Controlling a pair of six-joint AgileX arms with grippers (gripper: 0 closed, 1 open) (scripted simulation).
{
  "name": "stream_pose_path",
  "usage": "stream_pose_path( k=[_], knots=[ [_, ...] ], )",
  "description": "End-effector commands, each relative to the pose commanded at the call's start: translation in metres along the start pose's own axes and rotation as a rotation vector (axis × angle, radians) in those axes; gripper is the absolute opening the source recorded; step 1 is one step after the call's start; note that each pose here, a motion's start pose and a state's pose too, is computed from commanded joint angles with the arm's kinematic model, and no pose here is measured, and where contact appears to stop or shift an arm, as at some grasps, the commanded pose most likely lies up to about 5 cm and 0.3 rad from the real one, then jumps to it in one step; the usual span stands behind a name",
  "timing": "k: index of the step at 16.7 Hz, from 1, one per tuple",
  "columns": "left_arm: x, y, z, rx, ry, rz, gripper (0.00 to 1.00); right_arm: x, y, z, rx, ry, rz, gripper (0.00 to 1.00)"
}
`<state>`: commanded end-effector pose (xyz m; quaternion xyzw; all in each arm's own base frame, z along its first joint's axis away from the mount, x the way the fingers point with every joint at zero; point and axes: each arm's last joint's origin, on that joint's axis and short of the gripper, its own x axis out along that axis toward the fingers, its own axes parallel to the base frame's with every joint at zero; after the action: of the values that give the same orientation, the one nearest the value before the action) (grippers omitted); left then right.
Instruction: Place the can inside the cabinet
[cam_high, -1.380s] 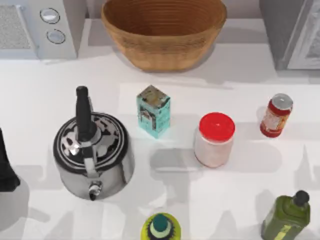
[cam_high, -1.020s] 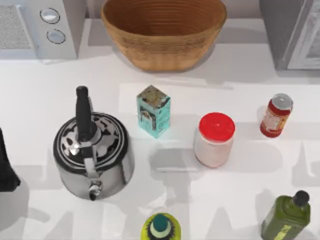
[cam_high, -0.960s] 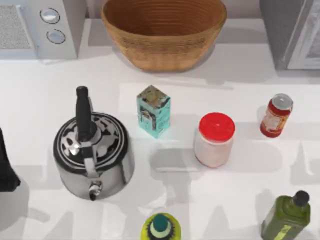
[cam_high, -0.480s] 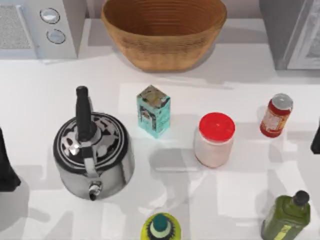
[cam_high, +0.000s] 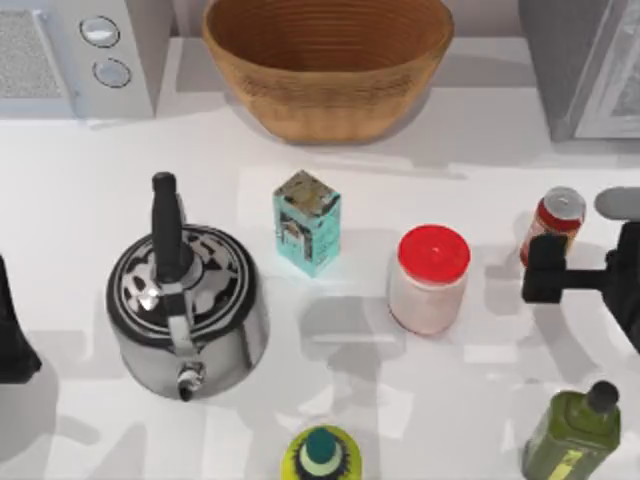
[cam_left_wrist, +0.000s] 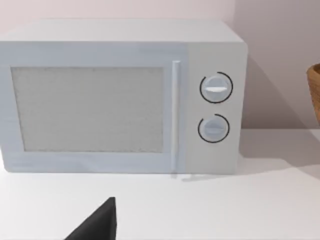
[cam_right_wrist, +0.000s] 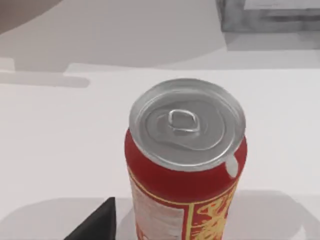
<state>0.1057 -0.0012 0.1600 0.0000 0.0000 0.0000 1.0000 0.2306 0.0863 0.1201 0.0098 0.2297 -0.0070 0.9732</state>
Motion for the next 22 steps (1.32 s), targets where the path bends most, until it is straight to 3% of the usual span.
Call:
stream_pose_path(
  k=[12, 17, 22],
  knots=[
    [0.000, 0.000, 0.000, 0.000, 0.000, 0.000, 1.00, 0.023, 0.017, -0.015, -0.015, 0.035, -0.007, 1.00],
    [0.000, 0.000, 0.000, 0.000, 0.000, 0.000, 1.00, 0.058, 0.012, -0.005, -0.014, 0.032, -0.007, 1.00],
    [0.000, 0.000, 0.000, 0.000, 0.000, 0.000, 1.00, 0.079, 0.019, -0.017, -0.015, 0.031, -0.003, 1.00]
  ],
)
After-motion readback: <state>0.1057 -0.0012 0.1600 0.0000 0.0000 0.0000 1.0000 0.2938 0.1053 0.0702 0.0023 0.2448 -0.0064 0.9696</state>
